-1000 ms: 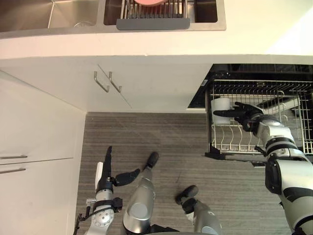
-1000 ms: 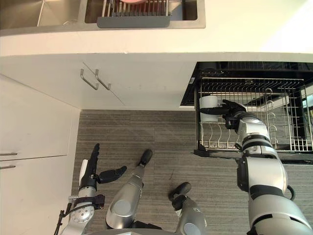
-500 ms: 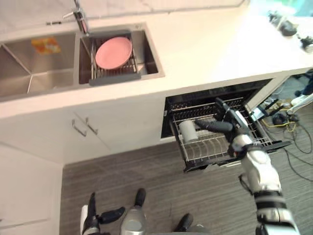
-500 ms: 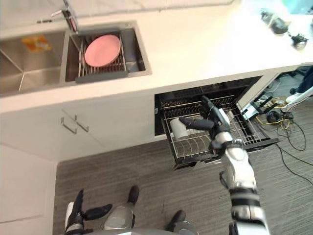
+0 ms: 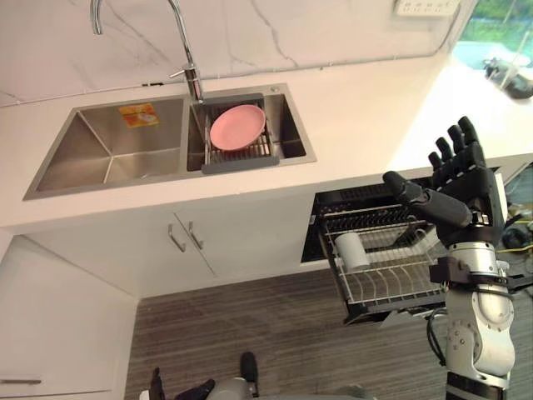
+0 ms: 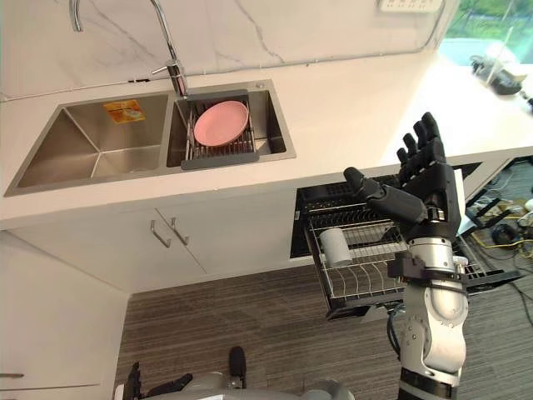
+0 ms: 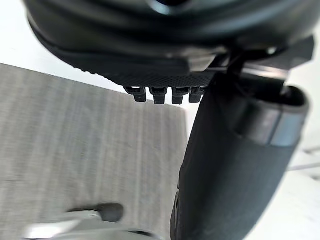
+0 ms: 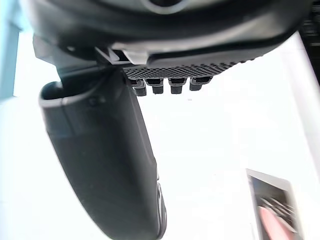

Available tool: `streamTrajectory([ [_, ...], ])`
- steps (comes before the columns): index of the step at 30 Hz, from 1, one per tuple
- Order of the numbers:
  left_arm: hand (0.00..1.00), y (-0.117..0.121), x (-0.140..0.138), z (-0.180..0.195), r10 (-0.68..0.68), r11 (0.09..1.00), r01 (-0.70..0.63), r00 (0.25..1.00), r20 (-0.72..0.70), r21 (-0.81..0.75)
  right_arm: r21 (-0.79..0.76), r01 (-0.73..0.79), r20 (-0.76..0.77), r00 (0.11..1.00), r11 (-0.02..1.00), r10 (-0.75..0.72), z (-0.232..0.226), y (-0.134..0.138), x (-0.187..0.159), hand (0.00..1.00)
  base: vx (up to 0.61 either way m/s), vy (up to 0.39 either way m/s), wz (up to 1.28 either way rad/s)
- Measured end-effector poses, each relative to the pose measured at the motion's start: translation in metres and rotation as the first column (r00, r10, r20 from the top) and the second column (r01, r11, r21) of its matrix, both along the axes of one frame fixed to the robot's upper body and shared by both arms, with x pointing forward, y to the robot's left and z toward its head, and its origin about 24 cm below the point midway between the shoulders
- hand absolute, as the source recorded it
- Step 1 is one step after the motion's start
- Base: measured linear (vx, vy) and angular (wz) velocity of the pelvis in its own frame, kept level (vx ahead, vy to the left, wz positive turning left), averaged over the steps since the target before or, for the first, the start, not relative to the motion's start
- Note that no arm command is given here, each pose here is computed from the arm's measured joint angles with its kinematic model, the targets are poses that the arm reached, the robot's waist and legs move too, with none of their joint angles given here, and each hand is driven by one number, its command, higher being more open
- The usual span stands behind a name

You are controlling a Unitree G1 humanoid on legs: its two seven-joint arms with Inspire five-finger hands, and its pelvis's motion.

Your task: Walk over to the sink, pick up the cup, carry it to the dishwasher, place the cup inside the dishwasher, then close the dishwasher door

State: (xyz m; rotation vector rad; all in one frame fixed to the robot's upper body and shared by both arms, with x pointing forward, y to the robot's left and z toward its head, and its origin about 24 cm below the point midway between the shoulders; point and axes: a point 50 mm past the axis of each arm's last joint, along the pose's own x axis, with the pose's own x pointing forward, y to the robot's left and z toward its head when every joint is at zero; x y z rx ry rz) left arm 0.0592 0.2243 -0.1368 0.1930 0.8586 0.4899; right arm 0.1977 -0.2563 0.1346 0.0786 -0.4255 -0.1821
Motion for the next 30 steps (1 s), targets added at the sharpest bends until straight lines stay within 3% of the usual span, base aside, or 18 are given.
streamTrajectory([
  [5,1.0,0.007,0.016,0.003,-0.006,1.0,0.006,1.0,0.03,0.012,-0.042,0.066,0.065,0.996,0.997,-0.064,0.014,-0.012,-0.012,1.0,0.09,-0.082,0.37],
  [10,1.0,0.002,0.007,0.0,0.08,0.997,-0.08,0.997,0.023,-0.021,-0.016,0.12,0.124,0.985,0.993,-0.117,0.023,-0.013,-0.024,1.0,0.06,-0.017,0.06],
  [17,1.0,0.0,-0.001,-0.002,0.097,0.995,-0.097,0.995,0.002,-0.019,-0.008,0.05,0.219,0.975,0.999,-0.047,0.037,0.009,-0.027,1.0,0.06,0.007,-0.07],
  [30,1.0,-0.013,-0.031,-0.011,0.174,0.982,-0.178,0.983,-0.063,-0.066,0.063,-0.01,0.217,0.976,0.998,-0.004,0.028,0.003,-0.019,1.0,0.01,0.03,0.1],
])
